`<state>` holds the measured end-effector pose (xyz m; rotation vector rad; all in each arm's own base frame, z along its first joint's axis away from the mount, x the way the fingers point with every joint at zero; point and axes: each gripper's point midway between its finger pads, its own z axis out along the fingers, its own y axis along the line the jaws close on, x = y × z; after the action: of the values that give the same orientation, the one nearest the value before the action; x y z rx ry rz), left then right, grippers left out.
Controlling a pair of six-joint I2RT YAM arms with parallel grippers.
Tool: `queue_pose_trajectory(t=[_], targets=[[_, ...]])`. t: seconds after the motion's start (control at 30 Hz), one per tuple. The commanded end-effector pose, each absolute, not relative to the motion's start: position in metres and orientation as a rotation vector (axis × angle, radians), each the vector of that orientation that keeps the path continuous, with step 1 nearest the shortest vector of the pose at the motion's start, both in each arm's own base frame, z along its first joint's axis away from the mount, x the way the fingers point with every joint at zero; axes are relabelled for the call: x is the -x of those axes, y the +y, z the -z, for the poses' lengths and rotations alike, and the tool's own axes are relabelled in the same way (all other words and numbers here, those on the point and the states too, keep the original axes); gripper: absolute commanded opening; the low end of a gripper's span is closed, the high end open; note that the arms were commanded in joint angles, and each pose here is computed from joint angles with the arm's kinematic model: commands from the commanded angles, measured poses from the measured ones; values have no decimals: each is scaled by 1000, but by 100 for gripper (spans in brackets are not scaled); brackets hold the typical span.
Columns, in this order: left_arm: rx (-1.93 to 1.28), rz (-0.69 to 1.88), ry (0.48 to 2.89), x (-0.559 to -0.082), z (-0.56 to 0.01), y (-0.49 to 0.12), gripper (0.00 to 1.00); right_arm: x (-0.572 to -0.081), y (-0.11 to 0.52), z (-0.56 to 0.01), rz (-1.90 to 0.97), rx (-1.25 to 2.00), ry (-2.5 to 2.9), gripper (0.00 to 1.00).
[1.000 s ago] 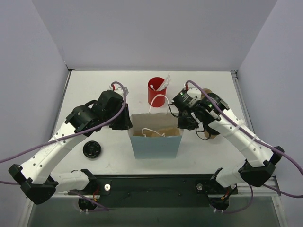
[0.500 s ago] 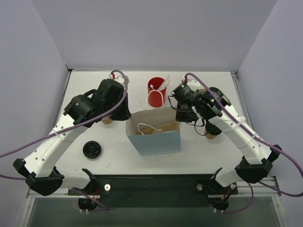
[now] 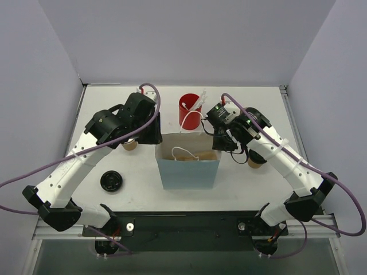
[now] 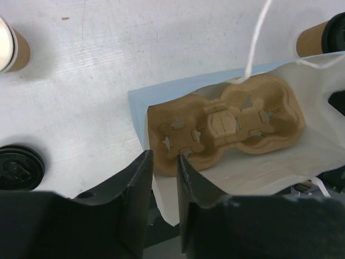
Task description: Pack the takeout coffee
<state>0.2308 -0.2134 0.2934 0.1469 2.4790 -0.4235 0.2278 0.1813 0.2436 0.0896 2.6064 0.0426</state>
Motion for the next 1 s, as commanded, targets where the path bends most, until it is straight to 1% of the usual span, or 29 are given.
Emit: queue_pose_trajectory(t=[0.0,0.1,0.13,0.27,0.47,0.6,0.63,0.67,0.7,0.77,0.8,0.9,0.93,0.97], targets=[[-137,467,2427,-226,-320,-208,39,-227,172,-251,-33,-106,2585,21],[-130,460,2433,-223,-319,-204,41,-228,175,-257,-65,-98,2582,25],[-129,446,2443,-221,-315,-202,41,-228,176,-260,-74,-95,2575,29],[-118,407,2454,-219,-306,-194,44,-233,179,-275,-106,-64,2540,38],[-136,404,2511,-220,-279,-202,45,-228,174,-264,-57,-68,2586,38],[-145,385,2520,-224,-272,-204,45,-225,167,-253,-2,-56,2604,39],[-151,385,2518,-225,-271,-205,42,-225,167,-252,7,-53,2609,39],[-157,378,2523,-226,-269,-206,37,-226,166,-251,12,-52,2605,38],[-157,383,2517,-227,-271,-207,20,-227,168,-250,15,-47,2608,26],[-164,399,2495,-231,-277,-210,3,-231,171,-252,11,-32,2601,10],[-161,428,2457,-235,-292,-213,0,-237,176,-259,-7,-26,2589,0],[-149,420,2421,-243,-318,-214,0,-243,188,-278,-62,-25,2572,0],[-130,403,2403,-245,-330,-210,0,-247,192,-296,-112,-55,2532,0],[-118,388,2409,-245,-326,-208,0,-246,193,-296,-109,-65,2532,0]])
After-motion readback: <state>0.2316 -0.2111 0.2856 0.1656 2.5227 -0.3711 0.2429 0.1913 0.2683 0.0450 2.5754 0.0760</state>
